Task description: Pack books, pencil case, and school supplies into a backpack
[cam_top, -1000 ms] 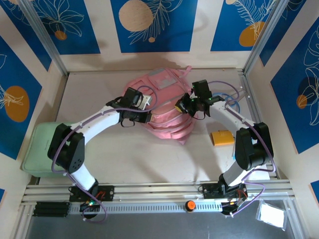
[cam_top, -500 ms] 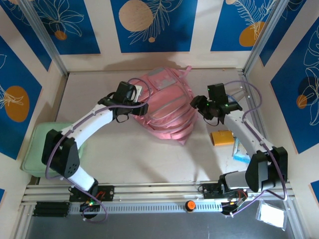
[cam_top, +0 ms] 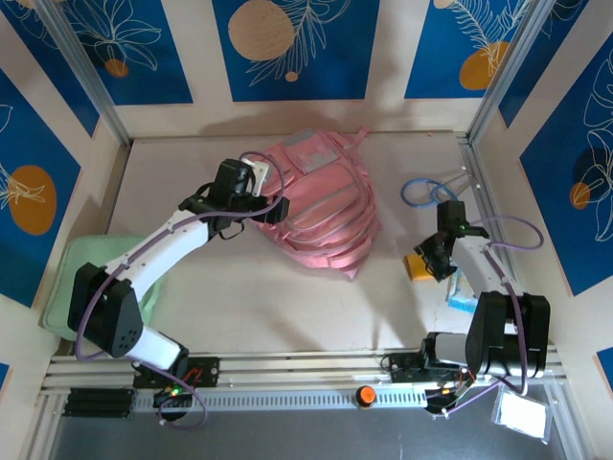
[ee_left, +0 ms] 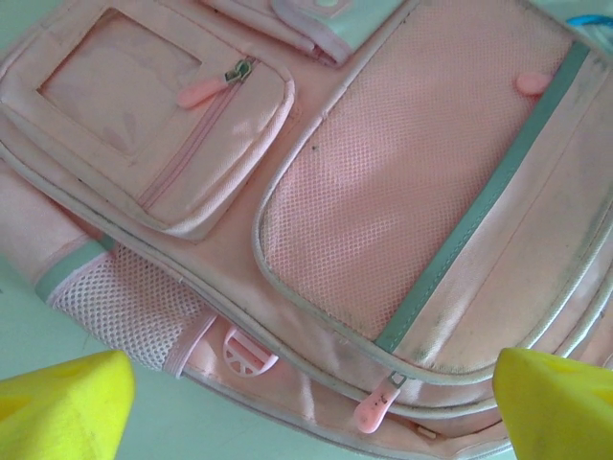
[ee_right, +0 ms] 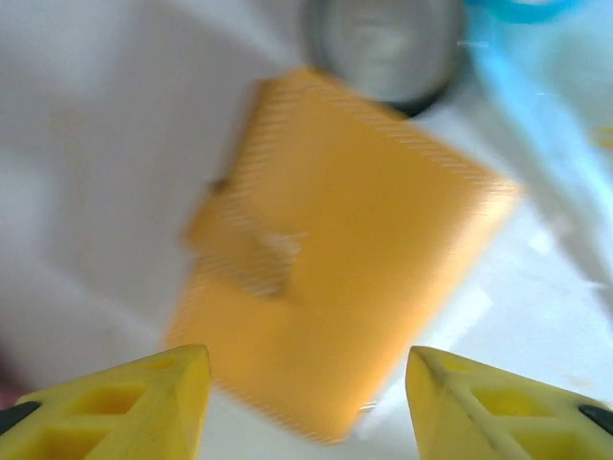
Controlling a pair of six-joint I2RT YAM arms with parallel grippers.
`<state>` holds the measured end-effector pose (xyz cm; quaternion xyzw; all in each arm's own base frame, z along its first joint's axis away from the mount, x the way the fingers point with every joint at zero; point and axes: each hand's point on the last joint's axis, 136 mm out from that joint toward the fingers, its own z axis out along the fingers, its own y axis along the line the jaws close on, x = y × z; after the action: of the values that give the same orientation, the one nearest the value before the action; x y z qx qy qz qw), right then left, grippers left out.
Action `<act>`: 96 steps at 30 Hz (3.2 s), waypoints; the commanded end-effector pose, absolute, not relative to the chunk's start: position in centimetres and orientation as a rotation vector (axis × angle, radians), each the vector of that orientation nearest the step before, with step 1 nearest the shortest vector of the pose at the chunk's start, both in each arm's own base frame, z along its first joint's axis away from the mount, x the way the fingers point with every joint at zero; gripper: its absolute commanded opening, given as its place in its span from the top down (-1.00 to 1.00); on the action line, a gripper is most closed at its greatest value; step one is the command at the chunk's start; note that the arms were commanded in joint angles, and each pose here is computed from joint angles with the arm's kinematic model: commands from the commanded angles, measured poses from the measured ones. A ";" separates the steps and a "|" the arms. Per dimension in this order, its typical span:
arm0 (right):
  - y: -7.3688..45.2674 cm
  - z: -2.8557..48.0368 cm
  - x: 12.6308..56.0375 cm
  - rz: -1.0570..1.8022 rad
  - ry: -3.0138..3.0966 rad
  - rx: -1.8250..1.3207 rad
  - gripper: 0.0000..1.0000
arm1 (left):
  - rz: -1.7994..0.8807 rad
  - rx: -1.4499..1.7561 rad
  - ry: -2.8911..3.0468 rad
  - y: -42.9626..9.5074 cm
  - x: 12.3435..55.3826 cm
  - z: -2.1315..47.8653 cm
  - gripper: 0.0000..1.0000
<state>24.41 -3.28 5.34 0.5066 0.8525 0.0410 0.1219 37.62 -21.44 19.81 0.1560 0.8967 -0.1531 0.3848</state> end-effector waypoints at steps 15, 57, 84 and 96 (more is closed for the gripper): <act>-2.8 1.8 23.7 0.398 2.391 1.732 0.09 | -0.457 0.441 2.227 -22.3 37.5 21.2 -1.00; -2.7 3.0 27.1 0.450 2.433 1.594 0.93 | -0.603 0.737 2.247 -29.4 36.5 20.0 -0.99; 5.2 18.5 33.4 1.017 2.158 0.737 1.00 | -0.256 1.036 2.447 -35.0 38.4 12.6 0.03; 9.7 20.0 33.5 1.139 2.163 0.491 0.99 | -0.507 0.924 2.388 -35.5 38.6 18.2 0.89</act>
<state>33.22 7.75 17.86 0.2441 0.8272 0.4069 0.3008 37.69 -35.97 14.22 0.3665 0.8890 -0.1509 0.2295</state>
